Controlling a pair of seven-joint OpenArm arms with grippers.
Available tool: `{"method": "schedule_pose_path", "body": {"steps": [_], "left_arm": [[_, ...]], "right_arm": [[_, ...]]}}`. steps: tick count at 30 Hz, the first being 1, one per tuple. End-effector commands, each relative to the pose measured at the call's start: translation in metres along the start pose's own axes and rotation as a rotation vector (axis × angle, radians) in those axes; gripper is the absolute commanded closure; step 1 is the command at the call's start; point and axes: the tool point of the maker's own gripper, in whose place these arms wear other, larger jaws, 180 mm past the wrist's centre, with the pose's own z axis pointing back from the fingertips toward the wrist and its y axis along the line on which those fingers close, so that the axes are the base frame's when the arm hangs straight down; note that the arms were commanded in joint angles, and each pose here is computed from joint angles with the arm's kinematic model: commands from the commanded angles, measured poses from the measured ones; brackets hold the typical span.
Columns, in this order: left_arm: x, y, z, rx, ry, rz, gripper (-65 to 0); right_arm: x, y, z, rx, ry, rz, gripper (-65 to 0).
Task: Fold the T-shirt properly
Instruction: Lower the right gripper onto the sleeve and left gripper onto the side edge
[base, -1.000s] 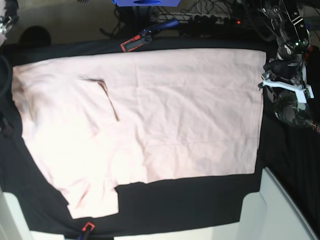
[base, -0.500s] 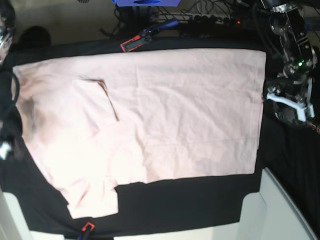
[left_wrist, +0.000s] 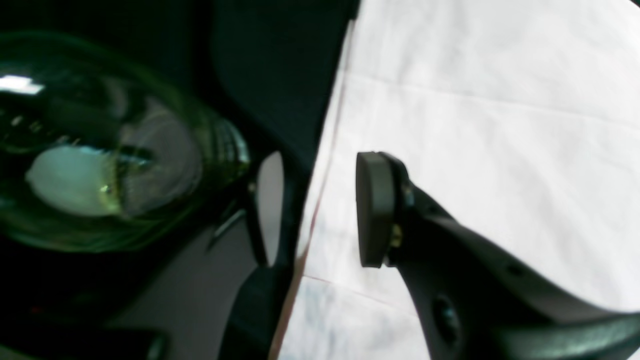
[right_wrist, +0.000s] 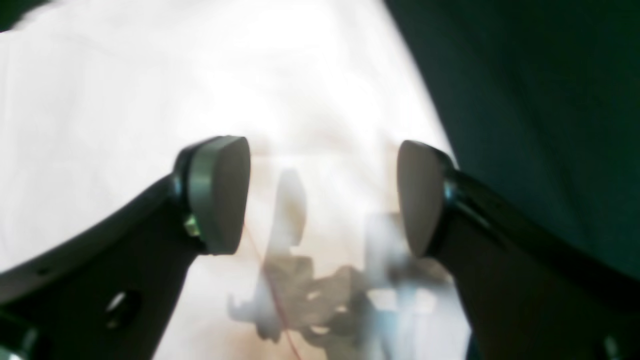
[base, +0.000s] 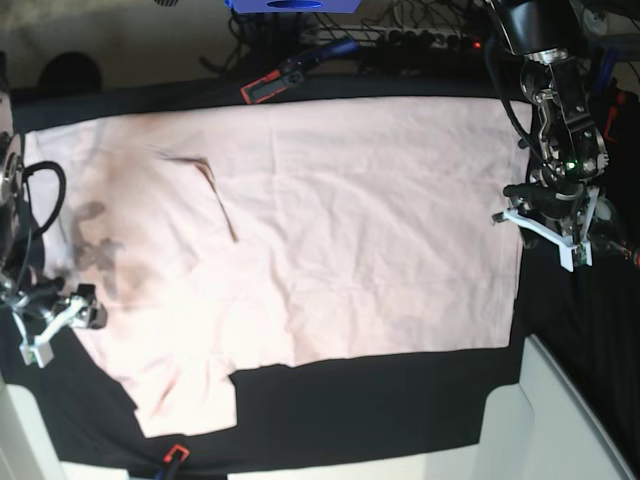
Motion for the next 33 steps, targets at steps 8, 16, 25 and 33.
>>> {"method": "schedule_pose_path", "body": {"steps": [8,16,25,33], "left_arm": [[0.017,0.019,0.001,0.037,-0.045,-0.024,-24.2],[-0.004,0.023,0.0,0.042,0.005,-0.026,-24.2],[-0.003,0.026,0.015,0.048,-0.018,-0.056,-24.2],[-0.004,0.034,0.025,0.064,-0.027,-0.066,-24.2]], "right_arm": [[0.034,-0.036,0.005,-0.222,-0.088,0.135,-55.1],[0.03,-0.037,0.002,-0.263,-0.072,0.221,-55.6],[-0.003,-0.039,0.003,-0.216,-0.064,0.043,-55.6],[-0.02,-0.022,-0.004,-0.166,-0.039,0.035,-55.6]]}}
